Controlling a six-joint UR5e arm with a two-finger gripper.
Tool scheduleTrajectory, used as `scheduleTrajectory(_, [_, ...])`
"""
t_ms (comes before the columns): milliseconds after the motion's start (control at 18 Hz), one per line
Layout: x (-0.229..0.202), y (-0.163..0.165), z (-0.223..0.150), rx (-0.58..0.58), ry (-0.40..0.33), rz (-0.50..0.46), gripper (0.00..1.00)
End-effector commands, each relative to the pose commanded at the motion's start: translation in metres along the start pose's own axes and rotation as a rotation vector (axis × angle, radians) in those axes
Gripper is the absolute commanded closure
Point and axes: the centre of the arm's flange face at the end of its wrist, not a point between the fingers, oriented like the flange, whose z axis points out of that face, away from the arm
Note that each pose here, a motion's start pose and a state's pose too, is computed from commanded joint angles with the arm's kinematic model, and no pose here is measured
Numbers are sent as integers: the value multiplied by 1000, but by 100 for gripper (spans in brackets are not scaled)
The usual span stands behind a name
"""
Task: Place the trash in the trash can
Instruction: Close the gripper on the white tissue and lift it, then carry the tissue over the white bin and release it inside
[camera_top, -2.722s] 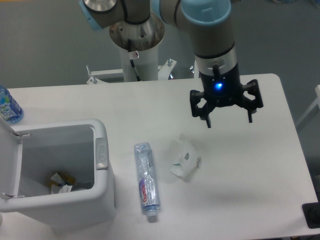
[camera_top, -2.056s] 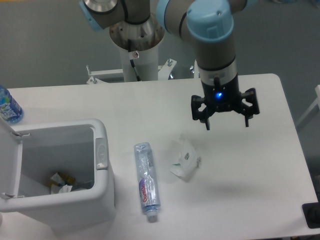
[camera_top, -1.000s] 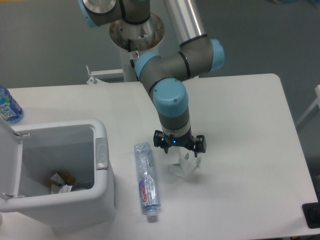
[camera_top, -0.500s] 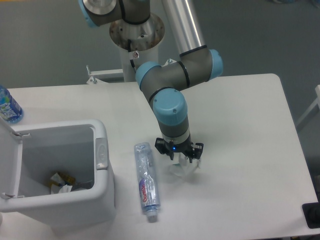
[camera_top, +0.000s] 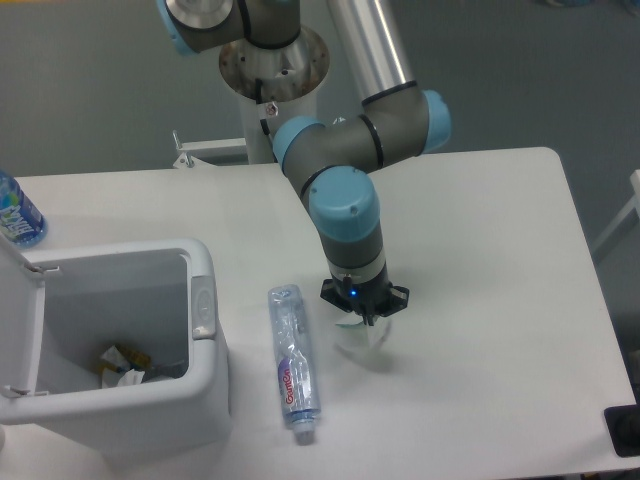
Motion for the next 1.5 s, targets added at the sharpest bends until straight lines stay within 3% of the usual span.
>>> scheduleTrajectory(111, [-28, -19, -48, 129, -5, -53, 100])
scheduleTrajectory(389, [-66, -24, -151, 397, 111, -358, 100])
scheduleTrajectory(667, [-24, -36, -212, 494, 222, -497, 100])
scheduleTrajectory(1056, [91, -56, -283, 557, 340, -435, 100])
scheduleTrajectory(1389, [180, -66, -282, 520, 417, -315, 100])
scheduleTrajectory(1444, [187, -66, -274, 503, 423, -302, 87])
scheduleTrajectory(1500, [192, -65, -264, 490, 428, -291, 52])
